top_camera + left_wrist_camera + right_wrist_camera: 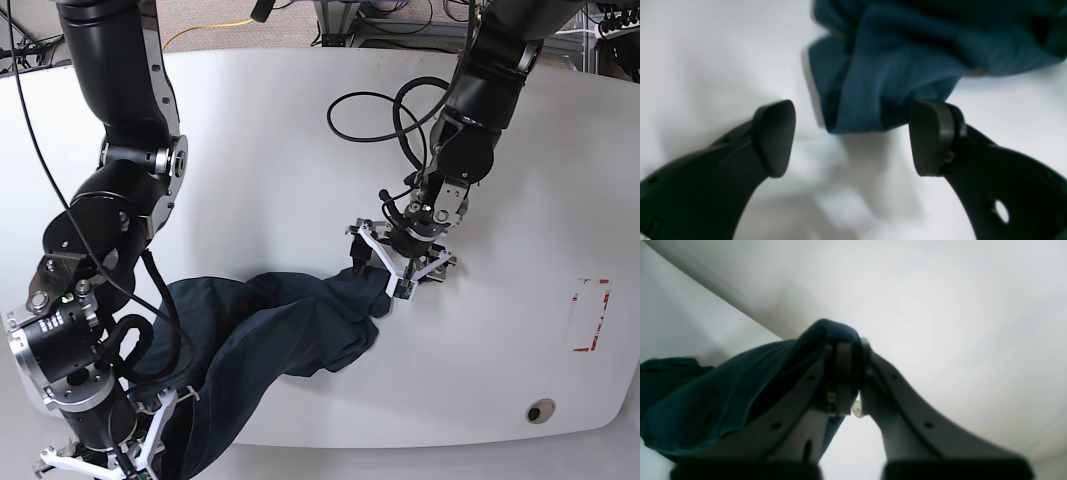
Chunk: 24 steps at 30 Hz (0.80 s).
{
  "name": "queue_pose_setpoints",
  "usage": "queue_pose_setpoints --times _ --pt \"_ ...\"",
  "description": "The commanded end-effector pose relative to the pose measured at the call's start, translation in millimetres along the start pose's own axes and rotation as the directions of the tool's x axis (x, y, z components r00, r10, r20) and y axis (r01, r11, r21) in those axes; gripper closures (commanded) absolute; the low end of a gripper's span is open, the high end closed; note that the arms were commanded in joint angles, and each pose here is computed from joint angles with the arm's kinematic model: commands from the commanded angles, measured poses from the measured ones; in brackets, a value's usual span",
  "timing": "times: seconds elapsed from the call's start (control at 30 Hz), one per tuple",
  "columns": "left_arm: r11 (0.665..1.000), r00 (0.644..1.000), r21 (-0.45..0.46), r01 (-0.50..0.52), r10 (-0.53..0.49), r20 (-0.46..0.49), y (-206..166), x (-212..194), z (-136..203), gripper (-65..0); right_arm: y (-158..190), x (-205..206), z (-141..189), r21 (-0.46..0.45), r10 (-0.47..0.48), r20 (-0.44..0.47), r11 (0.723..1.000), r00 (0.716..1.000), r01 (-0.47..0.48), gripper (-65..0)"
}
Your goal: Fold the T-shirt properly
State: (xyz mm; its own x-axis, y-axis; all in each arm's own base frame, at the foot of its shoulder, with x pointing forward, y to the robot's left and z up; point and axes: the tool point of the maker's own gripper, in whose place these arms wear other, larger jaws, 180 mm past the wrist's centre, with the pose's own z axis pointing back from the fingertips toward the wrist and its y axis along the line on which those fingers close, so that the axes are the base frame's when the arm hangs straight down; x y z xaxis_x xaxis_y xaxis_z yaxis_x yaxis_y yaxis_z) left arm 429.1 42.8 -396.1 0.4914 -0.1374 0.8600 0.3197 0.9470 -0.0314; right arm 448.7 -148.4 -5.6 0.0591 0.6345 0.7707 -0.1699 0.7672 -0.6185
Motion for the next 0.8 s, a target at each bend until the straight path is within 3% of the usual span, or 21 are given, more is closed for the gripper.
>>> queue_pose_setpoints --times 0.0,0.13,0.23,0.3,0.37,0.63,0.77 --pt "1.0 0.999 -0.004 0.013 -0.013 0.048 -1 25 -10 -49.3 -14 17 6 -0.04 0.008 0.054 0.999 0.999 -0.006 0.0" --pt "0.999 0.999 -0.008 0.045 -0.044 0.018 -2 23 -19 -42.1 -14 16 6 -0.041 0.008 0.049 0.999 0.999 -0.006 0.0" --pt "0.997 0.997 -0.026 0.079 -0.079 0.014 -9 25 -22 -23.1 -14 6 5 -0.04 0.016 0.025 0.999 1.0 -0.015 0.0" --pt "0.994 0.995 -0.036 0.102 -0.101 0.013 -13 27 -24 -6.3 -15 2 6 -0.041 0.022 0.015 0.999 1.0 -0.021 0.0" --pt "0.993 0.994 -0.038 0.113 -0.113 0.006 -13 27 -23 0.0 -16 -1 6 -0.045 0.022 0.008 0.999 1.0 -0.022 0.0" --pt "0.987 0.981 -0.001 0.158 -0.157 0.115 13 54 14 0.0 -42 -28 13 -0.104 -0.035 -0.039 0.994 0.999 0.03 0.0" --pt "0.986 0.98 0.054 0.157 -0.163 0.117 41 65 40 0.0 -50 -43 8 -0.108 -0.058 -0.077 0.993 0.995 0.05 0.0"
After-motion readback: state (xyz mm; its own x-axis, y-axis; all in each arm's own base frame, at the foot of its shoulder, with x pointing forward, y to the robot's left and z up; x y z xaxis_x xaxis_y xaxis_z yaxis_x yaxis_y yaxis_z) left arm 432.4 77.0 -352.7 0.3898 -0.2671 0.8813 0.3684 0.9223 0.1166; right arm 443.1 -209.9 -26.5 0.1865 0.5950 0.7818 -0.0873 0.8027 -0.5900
